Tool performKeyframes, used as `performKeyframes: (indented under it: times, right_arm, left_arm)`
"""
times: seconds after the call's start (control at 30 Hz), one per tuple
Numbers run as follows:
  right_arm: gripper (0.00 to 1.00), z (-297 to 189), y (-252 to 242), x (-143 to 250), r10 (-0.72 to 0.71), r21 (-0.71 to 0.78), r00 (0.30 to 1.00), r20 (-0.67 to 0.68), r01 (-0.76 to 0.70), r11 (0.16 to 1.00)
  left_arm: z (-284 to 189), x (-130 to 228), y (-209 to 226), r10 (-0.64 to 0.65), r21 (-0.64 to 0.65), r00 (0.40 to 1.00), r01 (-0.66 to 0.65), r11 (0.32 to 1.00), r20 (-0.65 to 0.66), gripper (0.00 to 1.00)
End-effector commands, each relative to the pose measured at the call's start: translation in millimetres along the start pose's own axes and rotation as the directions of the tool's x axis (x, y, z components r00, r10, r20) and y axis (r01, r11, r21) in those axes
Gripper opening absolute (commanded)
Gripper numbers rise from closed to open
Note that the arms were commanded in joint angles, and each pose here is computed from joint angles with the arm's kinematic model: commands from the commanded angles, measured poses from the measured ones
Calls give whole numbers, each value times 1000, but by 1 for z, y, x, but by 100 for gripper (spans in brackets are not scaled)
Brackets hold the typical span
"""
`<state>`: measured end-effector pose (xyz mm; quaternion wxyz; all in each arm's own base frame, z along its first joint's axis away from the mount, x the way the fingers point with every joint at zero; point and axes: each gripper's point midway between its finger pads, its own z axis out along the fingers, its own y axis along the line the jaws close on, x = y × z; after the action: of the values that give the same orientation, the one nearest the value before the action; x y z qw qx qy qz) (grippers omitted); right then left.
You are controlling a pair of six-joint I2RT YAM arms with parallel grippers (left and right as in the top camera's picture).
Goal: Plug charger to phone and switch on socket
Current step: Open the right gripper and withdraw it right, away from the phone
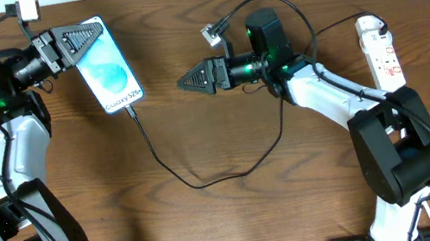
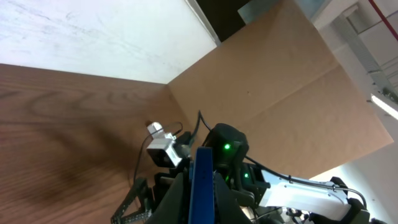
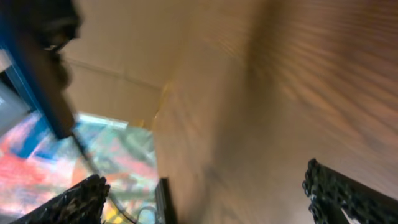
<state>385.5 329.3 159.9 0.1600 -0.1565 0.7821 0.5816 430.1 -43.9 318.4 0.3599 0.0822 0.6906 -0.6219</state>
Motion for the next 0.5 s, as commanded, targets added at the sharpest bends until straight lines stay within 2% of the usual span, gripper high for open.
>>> performKeyframes:
  times: [0.0,0.2,0.33,0.47]
  right_arm:
    - [99,-10,-33,-8,-33,150,998,47,26,988]
    - [99,-33,-67,-5,41,298,997,71,-61,953]
    - [99,-58,-89,-13,4,458,993,120,-59,887]
    - [99,-72,-98,-15,-7,525,991,133,-65,849]
  left_arm:
    - [-1,-2,-15,52,6,999,-52,999,-7,8]
    - [-1,-2,-15,51,6,999,-51,999,-7,8]
    - [-1,-1,-14,46,6,999,-46,999,-7,8]
    - [-1,1,-11,22,6,1000,-22,1000,-14,7]
